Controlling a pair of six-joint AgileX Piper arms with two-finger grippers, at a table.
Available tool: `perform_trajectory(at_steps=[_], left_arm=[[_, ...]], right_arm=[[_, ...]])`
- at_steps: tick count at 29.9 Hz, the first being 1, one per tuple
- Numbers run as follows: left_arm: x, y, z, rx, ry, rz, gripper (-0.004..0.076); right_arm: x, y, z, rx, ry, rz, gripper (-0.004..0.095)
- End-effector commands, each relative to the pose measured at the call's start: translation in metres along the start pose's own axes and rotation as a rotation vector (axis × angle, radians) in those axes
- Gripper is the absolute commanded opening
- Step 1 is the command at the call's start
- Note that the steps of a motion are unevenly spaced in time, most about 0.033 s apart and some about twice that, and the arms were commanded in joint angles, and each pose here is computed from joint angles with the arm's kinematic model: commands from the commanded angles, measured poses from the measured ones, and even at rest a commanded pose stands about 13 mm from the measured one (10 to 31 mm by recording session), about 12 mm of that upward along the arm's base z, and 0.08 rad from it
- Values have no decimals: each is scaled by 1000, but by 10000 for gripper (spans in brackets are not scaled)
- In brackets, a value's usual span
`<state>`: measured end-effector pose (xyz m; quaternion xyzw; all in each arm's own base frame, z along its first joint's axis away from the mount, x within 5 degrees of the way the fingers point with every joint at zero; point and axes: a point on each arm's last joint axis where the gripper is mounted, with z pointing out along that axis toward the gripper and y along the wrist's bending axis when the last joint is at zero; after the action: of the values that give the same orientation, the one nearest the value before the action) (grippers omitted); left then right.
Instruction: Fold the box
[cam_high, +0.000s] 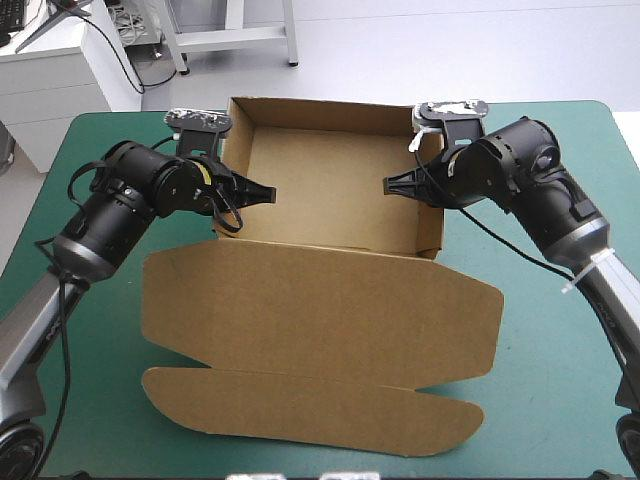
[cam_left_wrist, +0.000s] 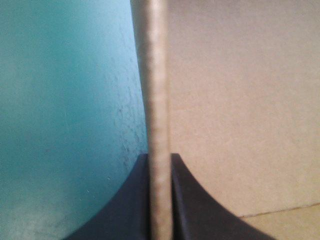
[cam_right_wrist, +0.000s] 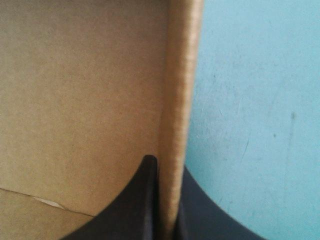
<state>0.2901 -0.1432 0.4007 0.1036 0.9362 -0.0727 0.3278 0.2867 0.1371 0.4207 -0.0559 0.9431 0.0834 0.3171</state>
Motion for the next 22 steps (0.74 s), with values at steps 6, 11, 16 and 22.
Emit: perform_trajectory(at_steps=[6,11,16,22], left_arm=[[0,-19,37,73,171,-12,-8],[3,-26,60,114,234,-42,-8],[5,-26,77,101,275,-45,-8],[10,-25,98,95,345,-63,-8]], right_arm=[[4,5,5,-36,98,-64,-13],[3,8,42,-12,177,-84,-13],[4,9,82,8,256,-78,-13],[0,-3,110,-9,276,-16,-13]])
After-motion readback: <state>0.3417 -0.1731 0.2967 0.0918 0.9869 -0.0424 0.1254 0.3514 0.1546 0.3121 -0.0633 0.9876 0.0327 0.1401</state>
